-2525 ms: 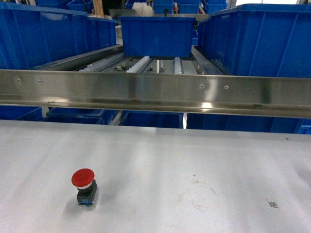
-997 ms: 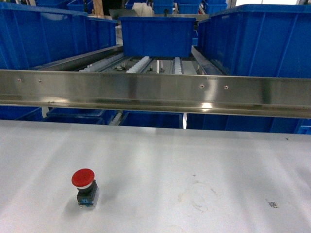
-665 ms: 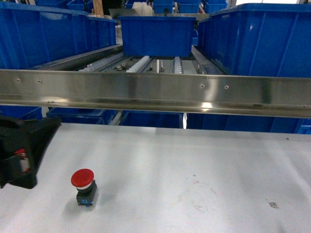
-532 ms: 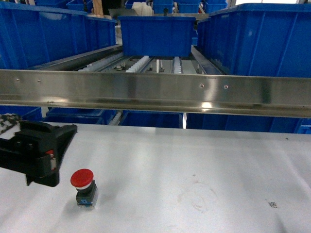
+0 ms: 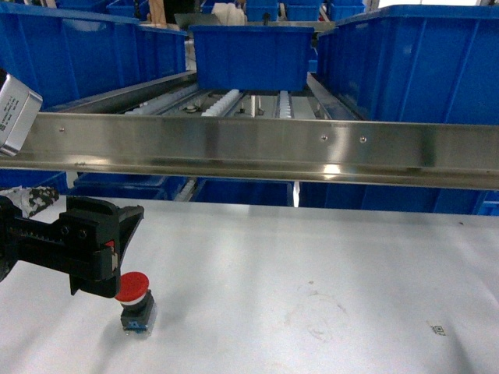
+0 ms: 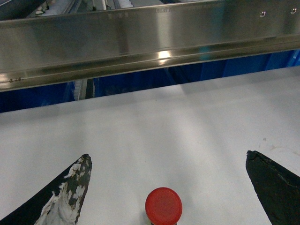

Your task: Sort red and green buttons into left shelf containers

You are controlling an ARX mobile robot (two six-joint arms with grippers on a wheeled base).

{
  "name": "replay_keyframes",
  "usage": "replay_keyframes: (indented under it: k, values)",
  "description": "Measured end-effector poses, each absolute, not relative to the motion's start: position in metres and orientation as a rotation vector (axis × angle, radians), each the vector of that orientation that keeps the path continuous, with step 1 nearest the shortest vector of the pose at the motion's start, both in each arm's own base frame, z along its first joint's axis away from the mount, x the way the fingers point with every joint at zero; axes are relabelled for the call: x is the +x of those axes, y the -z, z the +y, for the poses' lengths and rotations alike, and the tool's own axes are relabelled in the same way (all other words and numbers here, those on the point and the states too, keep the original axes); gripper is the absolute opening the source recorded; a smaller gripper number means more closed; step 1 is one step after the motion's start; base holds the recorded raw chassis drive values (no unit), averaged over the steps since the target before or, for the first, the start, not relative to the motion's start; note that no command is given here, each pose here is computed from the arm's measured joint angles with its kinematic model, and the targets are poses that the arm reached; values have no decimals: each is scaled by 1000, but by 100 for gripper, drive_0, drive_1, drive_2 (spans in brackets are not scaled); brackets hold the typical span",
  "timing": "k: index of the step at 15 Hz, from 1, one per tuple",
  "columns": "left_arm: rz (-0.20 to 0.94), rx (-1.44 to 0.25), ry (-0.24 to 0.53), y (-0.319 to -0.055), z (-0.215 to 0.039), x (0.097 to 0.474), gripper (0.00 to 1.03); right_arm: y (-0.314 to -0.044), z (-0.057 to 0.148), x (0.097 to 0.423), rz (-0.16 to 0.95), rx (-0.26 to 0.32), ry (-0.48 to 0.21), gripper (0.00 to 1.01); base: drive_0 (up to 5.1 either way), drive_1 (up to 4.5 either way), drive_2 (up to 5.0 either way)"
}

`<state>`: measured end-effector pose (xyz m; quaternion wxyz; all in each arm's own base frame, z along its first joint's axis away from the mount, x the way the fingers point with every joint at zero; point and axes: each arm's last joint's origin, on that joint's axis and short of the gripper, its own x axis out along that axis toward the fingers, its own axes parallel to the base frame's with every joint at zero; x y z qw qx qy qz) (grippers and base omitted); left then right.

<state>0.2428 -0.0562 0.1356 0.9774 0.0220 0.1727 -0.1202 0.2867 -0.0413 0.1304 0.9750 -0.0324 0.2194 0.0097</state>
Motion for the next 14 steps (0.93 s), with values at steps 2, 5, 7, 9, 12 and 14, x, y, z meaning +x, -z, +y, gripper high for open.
replay_keyframes:
  k: [2,5,7,9,12,14]
  values:
    - [348,44,243,-136,-56,243,98,-126,-42,291,439,-66,-22,98,0,0,0]
    - [348,44,242,-136,-56,243,98,-110,-34,307,505,-95,-60,98,0,0,0]
    - [348,44,242,-136,-56,243,98,-107,-32,327,519,-139,-67,98,0,0,0]
    - [348,44,242,-136,-56,243,98,-103,-36,340,556,-155,-46,98,0,0,0]
    - [348,44,243,-136,-56,243,98,-103,-48,358,597,-165,-16,98,0,0,0]
    - [348,44,242,-136,-56,243,98,-92,-59,366,665,-161,6,98,0,0,0]
